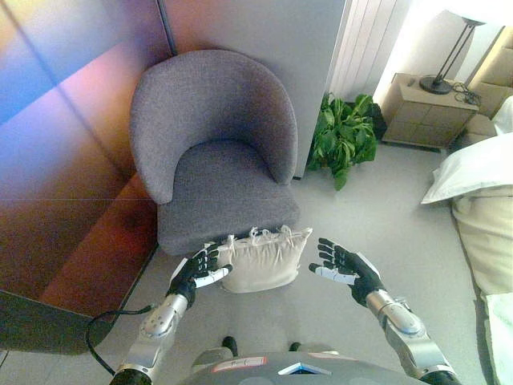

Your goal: Pick up the pillow and put it on the sofa.

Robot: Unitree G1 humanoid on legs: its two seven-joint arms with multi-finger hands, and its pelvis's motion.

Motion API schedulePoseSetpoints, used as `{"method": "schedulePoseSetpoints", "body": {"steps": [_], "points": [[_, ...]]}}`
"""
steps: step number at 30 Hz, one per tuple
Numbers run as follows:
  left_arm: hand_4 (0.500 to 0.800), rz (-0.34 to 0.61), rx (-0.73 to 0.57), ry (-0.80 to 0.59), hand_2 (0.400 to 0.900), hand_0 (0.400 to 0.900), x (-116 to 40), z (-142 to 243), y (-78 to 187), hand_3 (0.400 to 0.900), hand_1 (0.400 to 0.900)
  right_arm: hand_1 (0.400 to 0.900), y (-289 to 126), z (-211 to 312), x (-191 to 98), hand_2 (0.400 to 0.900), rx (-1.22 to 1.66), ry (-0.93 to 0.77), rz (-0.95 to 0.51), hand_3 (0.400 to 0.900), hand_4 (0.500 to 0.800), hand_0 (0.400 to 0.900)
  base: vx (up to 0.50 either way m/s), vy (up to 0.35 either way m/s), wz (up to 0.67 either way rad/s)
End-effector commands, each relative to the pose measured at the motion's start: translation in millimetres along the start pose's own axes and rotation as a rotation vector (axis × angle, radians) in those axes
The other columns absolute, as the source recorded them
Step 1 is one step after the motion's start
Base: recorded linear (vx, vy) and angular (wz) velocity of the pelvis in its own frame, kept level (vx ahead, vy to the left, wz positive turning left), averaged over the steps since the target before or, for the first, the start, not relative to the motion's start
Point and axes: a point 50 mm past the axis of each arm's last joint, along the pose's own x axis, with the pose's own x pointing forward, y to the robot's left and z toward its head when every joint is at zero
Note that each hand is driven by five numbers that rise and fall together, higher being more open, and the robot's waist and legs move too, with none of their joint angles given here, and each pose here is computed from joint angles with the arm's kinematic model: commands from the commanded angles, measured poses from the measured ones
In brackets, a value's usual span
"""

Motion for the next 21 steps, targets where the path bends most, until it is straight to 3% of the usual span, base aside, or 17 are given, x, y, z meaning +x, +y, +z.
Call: {"method": "schedulePoseSetpoints", "body": {"steps": [1,21], "points": [[0.800,0.022,0.053,-0.219,0.900,0.900,14.9,51.2,12.9,0.900,0.900,0.900,-0.5,42.2,14.5,0.900,-0.057,-0.191,0.019,0.900,0.800,0.900,0.000,0.000,0.00],[0.800,0.007,0.049,-0.207,0.900,0.900,15.1,49.1,11.5,0.900,0.900,0.900,-3.3,43.3,12.4,0.900,-0.063,-0.195,0.016,0.900,0.800,0.900,0.000,-0.002,0.00]]}}
